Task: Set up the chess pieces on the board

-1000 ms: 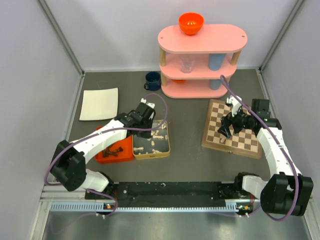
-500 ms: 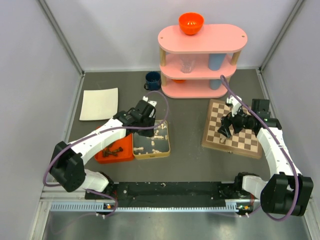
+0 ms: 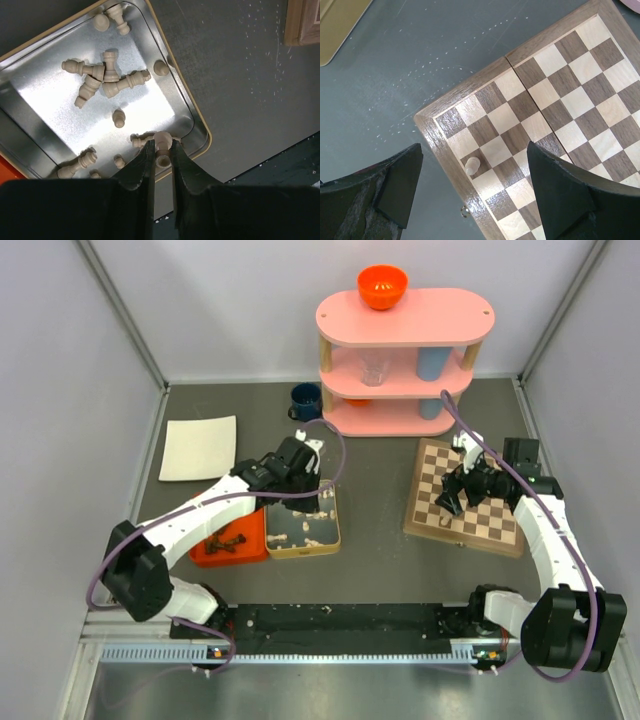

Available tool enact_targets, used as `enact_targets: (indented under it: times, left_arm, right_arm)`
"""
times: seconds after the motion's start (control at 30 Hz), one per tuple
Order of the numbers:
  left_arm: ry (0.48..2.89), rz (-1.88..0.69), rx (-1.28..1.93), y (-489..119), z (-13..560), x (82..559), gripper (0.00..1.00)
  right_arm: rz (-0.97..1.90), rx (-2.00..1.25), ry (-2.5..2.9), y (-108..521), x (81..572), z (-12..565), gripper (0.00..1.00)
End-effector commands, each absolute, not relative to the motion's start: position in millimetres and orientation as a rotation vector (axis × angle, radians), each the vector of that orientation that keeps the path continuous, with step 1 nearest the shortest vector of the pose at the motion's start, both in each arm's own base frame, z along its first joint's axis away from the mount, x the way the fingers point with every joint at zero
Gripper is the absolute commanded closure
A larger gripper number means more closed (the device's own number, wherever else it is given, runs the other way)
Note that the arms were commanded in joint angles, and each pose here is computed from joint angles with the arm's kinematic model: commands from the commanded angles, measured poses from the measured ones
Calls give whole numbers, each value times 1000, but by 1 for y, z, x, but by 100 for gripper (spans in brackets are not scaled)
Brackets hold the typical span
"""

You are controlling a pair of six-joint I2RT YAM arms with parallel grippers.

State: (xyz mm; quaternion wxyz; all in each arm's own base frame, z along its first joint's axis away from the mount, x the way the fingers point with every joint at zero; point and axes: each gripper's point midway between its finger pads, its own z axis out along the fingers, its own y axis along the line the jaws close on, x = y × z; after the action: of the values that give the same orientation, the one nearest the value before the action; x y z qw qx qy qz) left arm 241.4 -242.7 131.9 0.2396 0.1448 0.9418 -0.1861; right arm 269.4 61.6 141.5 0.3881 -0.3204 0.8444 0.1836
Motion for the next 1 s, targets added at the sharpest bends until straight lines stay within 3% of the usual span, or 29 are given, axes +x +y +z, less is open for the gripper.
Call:
enact_targets:
  times: [0.0, 0.5, 0.97]
  left_arm:
    - [2509, -629, 416, -269, 154, 248, 100]
    - [2402, -1002, 610, -422, 166, 256, 100]
    - [2430, -989, 622, -503, 129, 273, 99]
  right_arm:
    - [462, -827, 2089, 64, 274, 151, 15]
    - [296, -651, 2167, 28, 292, 151, 15]
    - [162, -522, 2176, -1, 302, 157, 13]
